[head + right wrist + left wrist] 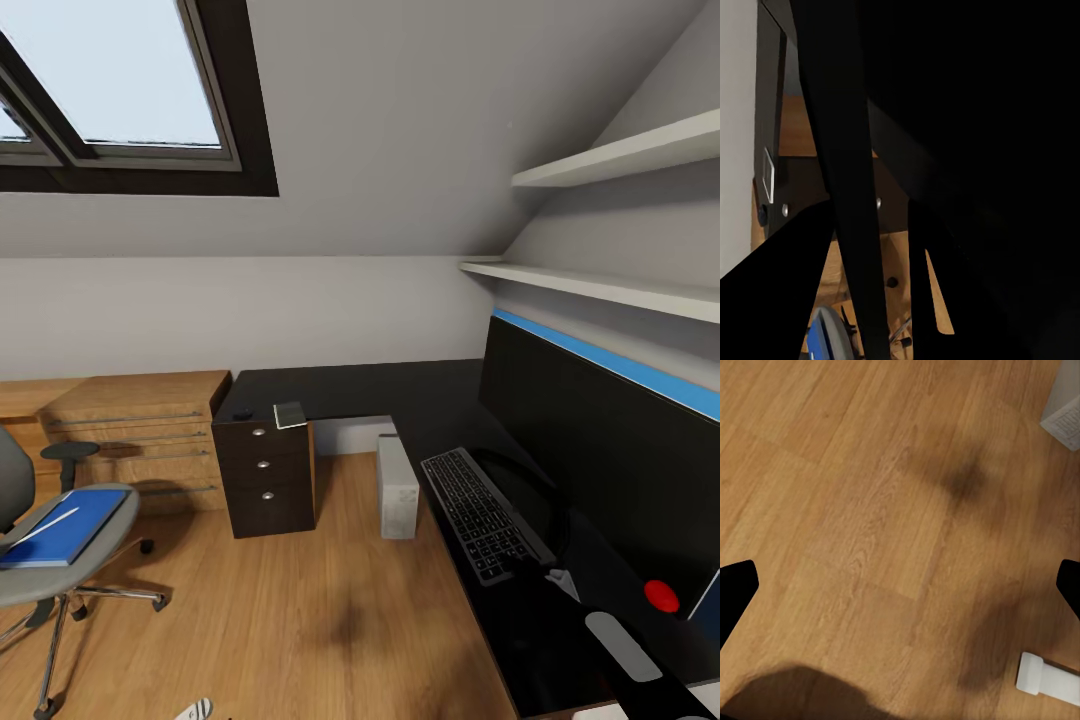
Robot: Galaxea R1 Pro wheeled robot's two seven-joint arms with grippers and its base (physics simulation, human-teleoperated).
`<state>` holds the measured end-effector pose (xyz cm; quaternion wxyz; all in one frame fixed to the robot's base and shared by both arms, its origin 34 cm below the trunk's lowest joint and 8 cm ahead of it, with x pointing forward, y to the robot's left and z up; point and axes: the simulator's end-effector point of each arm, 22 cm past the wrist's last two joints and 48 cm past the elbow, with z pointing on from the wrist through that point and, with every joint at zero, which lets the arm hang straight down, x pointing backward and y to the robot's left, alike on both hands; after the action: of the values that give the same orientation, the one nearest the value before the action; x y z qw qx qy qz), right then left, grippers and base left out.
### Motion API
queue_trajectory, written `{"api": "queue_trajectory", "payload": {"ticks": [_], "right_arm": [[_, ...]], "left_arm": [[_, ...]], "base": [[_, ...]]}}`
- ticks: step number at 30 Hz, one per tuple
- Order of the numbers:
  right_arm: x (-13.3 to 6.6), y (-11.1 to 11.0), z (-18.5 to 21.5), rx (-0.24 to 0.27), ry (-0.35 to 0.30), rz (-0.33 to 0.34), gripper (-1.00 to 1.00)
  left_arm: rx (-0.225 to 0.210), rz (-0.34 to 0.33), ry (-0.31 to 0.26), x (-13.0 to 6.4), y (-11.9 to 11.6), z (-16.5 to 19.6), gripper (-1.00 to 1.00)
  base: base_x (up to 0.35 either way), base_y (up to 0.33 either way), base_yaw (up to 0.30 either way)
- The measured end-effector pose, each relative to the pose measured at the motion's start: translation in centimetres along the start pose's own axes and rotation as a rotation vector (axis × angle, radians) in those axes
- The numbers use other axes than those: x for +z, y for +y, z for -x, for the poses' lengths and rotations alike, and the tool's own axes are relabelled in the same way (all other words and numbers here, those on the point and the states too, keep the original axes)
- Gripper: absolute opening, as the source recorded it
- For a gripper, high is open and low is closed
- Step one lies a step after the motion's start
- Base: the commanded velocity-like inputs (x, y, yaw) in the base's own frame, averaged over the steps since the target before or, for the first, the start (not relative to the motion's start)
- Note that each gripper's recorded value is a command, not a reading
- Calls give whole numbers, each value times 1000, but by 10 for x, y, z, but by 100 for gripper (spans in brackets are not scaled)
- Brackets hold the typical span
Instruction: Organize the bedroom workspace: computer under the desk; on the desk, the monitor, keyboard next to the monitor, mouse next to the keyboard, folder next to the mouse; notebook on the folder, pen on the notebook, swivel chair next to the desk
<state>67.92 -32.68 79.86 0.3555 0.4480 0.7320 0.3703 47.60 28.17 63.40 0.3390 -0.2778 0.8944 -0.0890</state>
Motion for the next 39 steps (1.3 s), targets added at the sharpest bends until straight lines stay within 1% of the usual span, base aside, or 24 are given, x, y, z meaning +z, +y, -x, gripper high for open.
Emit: {"api": "queue_trajectory", "payload": {"ticks": [23, 28, 39], "right_arm": [[0, 0, 0, 1, 0, 0, -100], [3, -3, 1, 11, -3, 9, -100], [10, -10, 0, 12, -8, 29, -100]], "left_arm": [[0, 0, 0, 0, 0, 0, 100], [0, 0, 0, 6, 2, -4, 100], [0, 0, -1, 16, 6, -10, 100]], "base": [[0, 0, 0], [0, 0, 0], [0, 0, 0]]}}
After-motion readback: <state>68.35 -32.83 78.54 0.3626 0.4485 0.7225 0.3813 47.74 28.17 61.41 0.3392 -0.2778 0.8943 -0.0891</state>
